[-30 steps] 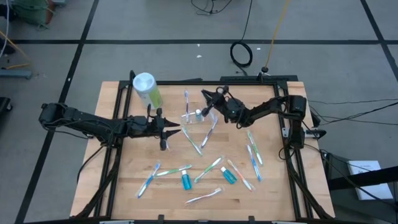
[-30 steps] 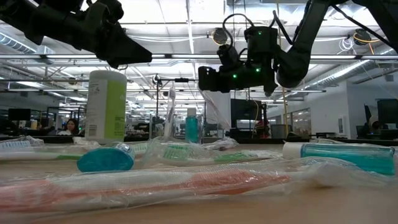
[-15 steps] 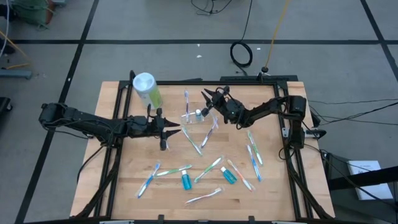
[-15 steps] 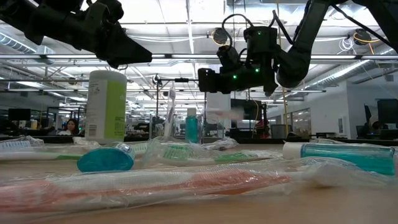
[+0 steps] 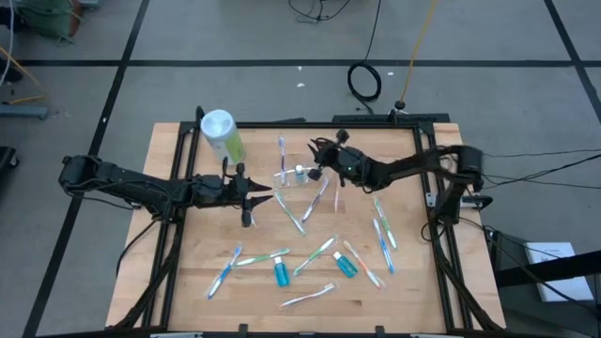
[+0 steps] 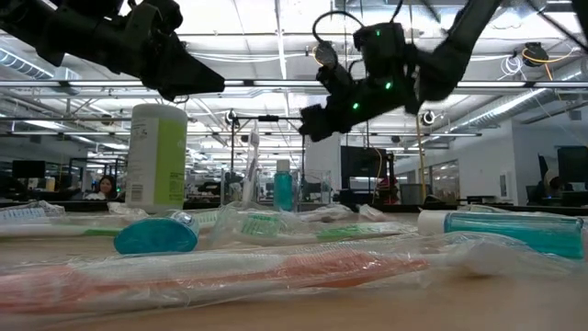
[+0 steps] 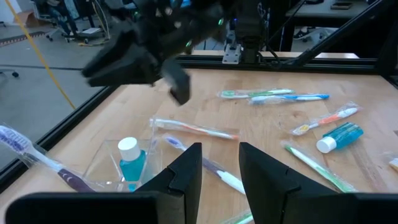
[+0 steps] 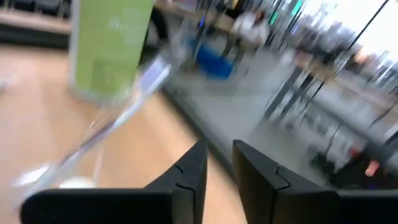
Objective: Pick & Place toothbrushing station
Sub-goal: Put the orange toothbrush into the transparent organizer
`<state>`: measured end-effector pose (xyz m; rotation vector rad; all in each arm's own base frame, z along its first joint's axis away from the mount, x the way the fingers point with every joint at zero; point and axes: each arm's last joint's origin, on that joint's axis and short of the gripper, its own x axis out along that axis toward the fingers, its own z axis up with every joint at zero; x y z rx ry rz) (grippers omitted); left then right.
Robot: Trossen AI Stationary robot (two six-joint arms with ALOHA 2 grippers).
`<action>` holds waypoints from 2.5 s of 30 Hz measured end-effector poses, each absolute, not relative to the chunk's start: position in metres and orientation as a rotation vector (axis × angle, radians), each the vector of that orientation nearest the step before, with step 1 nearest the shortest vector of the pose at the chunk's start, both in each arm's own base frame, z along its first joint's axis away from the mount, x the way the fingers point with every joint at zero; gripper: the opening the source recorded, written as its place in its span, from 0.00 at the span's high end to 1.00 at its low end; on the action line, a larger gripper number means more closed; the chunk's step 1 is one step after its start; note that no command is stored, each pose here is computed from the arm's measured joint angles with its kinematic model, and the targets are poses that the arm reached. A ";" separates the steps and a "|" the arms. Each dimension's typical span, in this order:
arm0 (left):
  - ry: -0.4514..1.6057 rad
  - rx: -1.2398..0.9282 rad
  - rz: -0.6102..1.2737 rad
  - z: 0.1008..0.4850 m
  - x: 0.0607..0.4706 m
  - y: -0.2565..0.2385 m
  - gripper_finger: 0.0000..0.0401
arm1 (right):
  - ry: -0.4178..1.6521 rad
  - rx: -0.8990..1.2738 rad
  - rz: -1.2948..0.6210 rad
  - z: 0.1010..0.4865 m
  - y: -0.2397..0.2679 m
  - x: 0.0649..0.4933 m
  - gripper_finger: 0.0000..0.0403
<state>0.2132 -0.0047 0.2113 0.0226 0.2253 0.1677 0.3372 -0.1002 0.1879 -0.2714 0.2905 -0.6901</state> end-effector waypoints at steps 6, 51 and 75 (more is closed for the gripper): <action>0.225 0.022 0.168 0.211 0.213 -0.005 0.72 | 0.538 0.040 -0.742 0.196 -0.094 0.303 0.71; 0.226 0.031 0.166 0.211 0.213 -0.005 0.72 | 0.565 0.427 -0.908 0.102 -0.103 0.289 0.96; 0.224 0.006 0.169 0.211 0.213 -0.005 0.72 | -0.369 -0.125 -0.441 0.242 -0.097 0.298 0.96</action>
